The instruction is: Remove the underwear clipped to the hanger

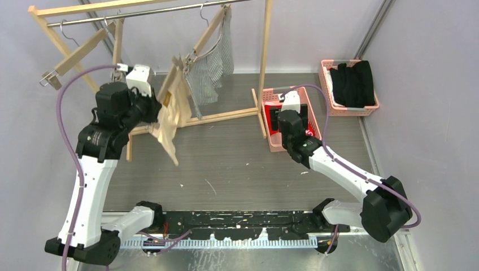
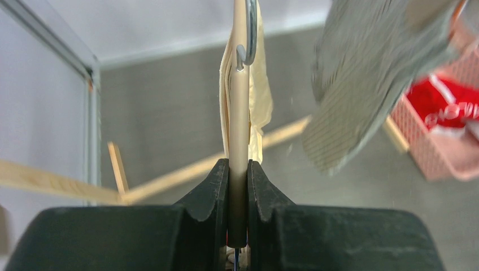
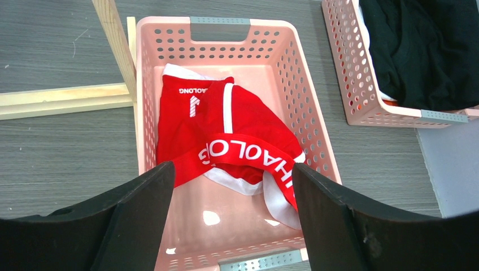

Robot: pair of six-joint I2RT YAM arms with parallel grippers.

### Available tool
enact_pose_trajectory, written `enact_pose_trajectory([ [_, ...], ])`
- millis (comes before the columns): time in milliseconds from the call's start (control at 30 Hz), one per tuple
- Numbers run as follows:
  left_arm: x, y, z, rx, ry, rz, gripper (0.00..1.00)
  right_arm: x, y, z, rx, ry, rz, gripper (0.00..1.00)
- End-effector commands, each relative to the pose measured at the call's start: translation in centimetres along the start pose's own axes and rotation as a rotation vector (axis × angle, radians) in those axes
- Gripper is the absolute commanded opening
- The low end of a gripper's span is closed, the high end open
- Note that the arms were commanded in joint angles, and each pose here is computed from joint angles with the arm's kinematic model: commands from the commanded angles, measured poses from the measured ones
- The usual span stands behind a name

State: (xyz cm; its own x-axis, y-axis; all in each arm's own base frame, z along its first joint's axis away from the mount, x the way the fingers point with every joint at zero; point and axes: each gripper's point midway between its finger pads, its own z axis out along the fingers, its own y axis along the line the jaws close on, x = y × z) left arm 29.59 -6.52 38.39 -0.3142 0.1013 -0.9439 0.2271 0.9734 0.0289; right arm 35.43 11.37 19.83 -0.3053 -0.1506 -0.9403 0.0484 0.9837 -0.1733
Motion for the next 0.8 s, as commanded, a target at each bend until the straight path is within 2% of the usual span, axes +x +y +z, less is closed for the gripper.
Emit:
enact_pose_trajectory([
  [0,4.9,-2.2,-2.5,0.1,0.148,-0.034,0.01,-1.9,0.9,0.2,-0.02,-0.043,0.071,0.82],
  [100,8.2,-3.7,-3.5,0.159,0.238,-0.022,0.0,-2.3,1.6,0.2,-0.054,-0.039,0.092,0.83],
  [200,9.3,-5.5,-4.8,0.243,0.243,-0.02,0.0,-3.4,3.0,-0.3,-0.139,-0.05,0.122,0.84],
  [400,10.8,-10.7,-8.3,0.58,0.289,-0.018,0.01,-5.8,5.3,-2.1,-0.324,-0.07,0.123,0.84],
  [467,11.4,-11.5,-8.9,0.642,0.296,-0.001,0.01,-7.3,6.7,-3.7,-0.453,-0.094,0.124,0.84],
  [567,11.5,-12.6,-9.4,0.73,0.252,0.032,0.02,-10.3,7.7,-6.8,-0.636,-0.165,0.141,0.82],
  [667,10.8,-14.0,-9.8,0.838,0.15,0.05,0.03,-13.1,8.0,-10.1,-0.824,-0.249,0.147,0.8],
  [767,10.1,-14.9,-10.1,0.896,0.096,0.04,0.03,-14.9,8.1,-12.7,-0.955,-0.313,0.162,0.81],
])
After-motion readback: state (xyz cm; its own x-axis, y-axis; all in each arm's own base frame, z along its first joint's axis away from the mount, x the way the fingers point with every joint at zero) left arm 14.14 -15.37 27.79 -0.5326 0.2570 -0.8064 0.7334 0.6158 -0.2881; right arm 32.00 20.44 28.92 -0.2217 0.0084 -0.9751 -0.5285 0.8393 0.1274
